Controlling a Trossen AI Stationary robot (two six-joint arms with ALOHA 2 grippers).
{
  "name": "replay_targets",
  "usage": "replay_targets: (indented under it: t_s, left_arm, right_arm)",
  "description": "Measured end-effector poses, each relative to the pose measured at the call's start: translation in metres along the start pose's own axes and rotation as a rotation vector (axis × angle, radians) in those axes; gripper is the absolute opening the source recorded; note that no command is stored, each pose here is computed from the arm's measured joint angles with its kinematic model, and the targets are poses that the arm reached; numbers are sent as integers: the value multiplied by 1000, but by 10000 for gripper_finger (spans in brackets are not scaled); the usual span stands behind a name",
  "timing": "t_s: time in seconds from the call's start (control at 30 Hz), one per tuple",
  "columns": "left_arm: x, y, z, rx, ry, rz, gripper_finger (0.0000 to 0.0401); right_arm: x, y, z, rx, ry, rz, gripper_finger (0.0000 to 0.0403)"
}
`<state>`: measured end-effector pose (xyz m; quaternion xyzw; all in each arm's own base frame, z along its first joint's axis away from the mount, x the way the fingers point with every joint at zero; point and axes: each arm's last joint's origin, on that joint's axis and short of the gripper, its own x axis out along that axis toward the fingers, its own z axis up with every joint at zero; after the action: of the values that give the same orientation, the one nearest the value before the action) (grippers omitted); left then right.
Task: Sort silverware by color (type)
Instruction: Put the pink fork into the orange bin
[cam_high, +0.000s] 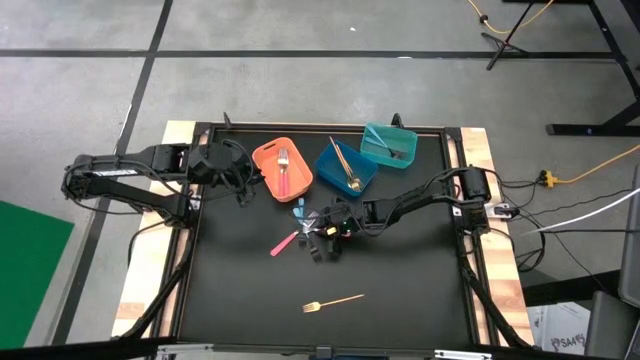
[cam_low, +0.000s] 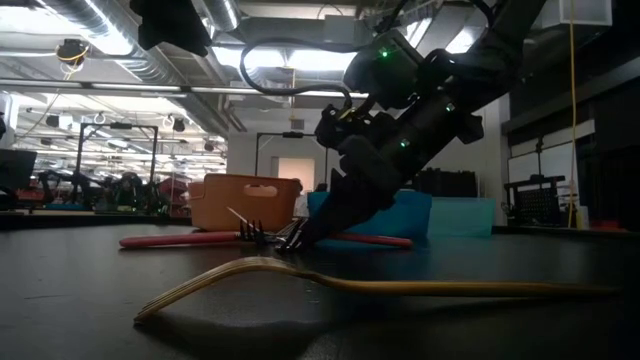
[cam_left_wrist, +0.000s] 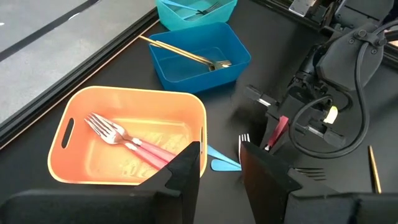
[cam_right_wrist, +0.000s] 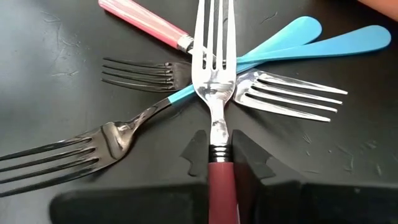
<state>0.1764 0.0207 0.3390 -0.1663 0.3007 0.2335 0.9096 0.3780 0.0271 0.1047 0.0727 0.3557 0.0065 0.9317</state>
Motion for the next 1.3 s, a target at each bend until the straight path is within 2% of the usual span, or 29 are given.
replay_targets:
  t_s: [0.37, 0.6, 0.87, 1.0, 1.1, 1.3]
  left_arm:
    - [0, 0, 0, 0, 0, 0, 108]
    - [0, 0, 0, 0, -1, 0, 108]
    - [0, 0, 0, 0, -2, -1, 108]
    - [-2, 1, 0, -1, -10, -1, 108]
    - [-9, 3, 0, -8, -41, 8, 108]
    - [-31, 13, -1, -31, -130, 30, 108]
  right_arm:
    - [-4, 1, 3, 0, -6, 3, 18]
    - [-9, 4, 12, -2, -47, 52, 20]
    - [-12, 11, 52, -6, -164, 79, 23]
    - [-16, 13, 76, -2, -239, 37, 24]
    - [-20, 11, 93, 11, -269, -36, 24]
    - [-28, -9, 119, 59, -316, -185, 25]
